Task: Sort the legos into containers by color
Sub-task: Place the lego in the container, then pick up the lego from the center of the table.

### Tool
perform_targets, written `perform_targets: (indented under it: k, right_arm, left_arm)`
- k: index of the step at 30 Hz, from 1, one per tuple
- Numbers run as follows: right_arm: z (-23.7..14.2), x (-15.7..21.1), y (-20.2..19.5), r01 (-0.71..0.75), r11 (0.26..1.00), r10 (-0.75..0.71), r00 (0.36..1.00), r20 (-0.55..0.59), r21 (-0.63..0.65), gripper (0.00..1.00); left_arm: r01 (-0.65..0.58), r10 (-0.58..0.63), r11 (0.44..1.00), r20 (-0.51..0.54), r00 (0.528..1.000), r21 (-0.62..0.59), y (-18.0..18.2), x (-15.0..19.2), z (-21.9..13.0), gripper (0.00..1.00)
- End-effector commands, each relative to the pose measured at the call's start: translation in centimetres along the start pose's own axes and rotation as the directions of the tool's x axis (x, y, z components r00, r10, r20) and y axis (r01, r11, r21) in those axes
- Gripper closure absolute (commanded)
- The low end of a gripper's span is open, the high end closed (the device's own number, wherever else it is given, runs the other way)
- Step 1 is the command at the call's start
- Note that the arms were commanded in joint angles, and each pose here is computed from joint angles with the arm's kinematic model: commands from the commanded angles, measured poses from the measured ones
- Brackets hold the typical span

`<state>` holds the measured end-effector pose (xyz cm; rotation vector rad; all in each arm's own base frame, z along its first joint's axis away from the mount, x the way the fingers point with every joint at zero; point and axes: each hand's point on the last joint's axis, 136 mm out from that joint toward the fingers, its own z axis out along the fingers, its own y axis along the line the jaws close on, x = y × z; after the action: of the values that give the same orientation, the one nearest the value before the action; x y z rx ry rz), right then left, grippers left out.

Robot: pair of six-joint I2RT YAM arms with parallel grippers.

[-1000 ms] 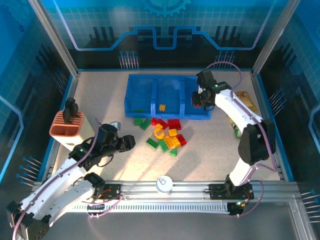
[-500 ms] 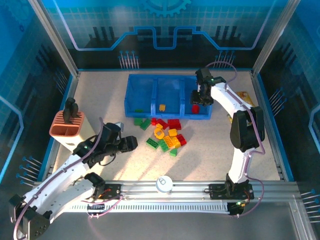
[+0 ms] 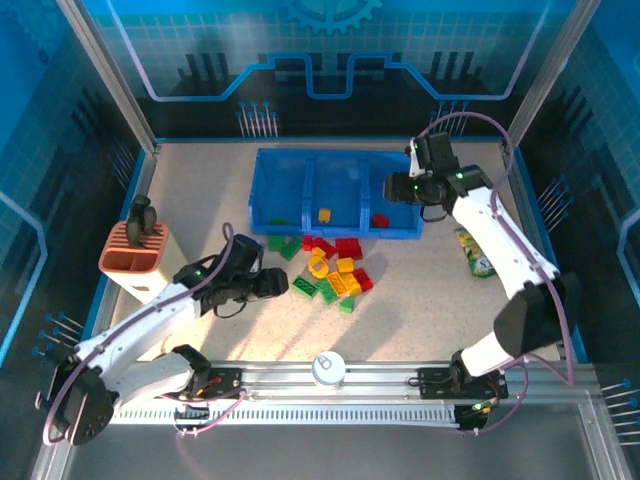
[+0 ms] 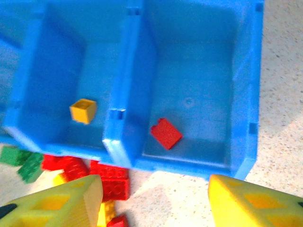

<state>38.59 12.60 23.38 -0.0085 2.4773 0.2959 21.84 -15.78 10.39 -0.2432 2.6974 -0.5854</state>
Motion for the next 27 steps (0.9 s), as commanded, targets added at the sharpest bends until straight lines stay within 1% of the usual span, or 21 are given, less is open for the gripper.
perform_targets:
  k: [1, 7, 12, 20, 27]
  right_arm:
    - [0.5, 3.4, 1.5, 0.036, 0.997, -0.04, 0.997, -0.068, -0.061, 0.36]
    - [1.5, 8.0, 1.1, 0.02, 0.997, -0.031, 0.986, -0.165, -0.072, 0.36]
    - [2.1, 10.7, 0.4, -0.007, 0.997, -0.007, 0.982, -0.19, -0.072, 0.36]
    - [1.8, 12.4, -0.1, -0.022, 0.997, 0.007, 0.982, -0.191, -0.076, 0.36]
    - [1.3, 13.0, -0.8, -0.026, 0.998, 0.015, 0.985, -0.174, -0.063, 0.36]
  left_arm:
    - [-0.035, 0.036, 0.999, -0.009, 0.999, 0.038, -2.0, -1.0, 0.6, 0.32]
    - [-0.042, 0.042, 0.999, -0.058, 0.997, 0.015, -2.7, -1.5, 3.0, 0.33]
    - [-0.039, 0.035, 0.998, -0.11, 0.993, -0.04, -2.8, -1.1, 5.0, 0.33]
    - [0.056, -0.068, 0.995, -0.14, 0.988, -0.086, -2.8, -0.6, 7.5, 0.34]
    - [0.1, -0.116, 0.989, -0.161, 0.98, -0.105, -2.7, 0.2, 9.0, 0.36]
